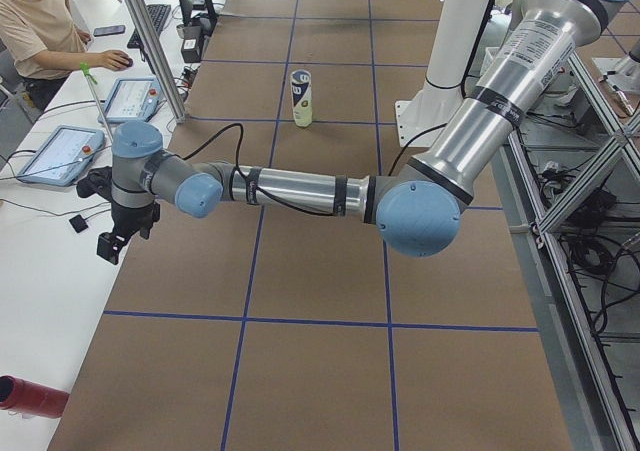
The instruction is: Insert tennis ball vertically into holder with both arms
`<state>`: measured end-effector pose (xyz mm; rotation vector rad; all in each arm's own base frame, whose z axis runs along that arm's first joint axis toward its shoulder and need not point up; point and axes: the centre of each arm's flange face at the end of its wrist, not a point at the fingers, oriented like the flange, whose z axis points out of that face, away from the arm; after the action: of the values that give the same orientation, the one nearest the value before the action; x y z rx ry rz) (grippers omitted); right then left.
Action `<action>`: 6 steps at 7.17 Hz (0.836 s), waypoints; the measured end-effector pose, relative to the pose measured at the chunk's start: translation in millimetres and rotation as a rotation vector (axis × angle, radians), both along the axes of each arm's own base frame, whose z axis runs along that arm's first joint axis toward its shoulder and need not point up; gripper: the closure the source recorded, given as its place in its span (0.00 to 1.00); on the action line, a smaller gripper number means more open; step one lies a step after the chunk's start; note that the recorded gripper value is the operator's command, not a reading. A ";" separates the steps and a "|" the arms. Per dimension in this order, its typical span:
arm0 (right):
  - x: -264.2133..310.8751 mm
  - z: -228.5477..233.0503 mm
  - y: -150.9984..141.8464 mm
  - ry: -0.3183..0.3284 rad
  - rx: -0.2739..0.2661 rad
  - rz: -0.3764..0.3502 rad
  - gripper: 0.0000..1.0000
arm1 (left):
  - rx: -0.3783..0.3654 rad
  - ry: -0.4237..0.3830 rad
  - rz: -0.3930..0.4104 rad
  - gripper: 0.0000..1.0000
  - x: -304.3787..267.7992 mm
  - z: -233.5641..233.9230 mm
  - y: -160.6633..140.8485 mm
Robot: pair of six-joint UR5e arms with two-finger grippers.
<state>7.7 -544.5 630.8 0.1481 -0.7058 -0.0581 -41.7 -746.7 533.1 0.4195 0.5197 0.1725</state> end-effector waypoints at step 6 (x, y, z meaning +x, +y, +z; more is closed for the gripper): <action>0.5 5.6 5.6 0.000 -0.009 -0.002 0.01 | -0.298 0.112 0.058 0.00 2.0 107.1 86.5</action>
<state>8.2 -538.9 636.4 0.1394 -0.7062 -0.0566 -39.7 -660.2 640.2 0.1236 0.6577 0.1248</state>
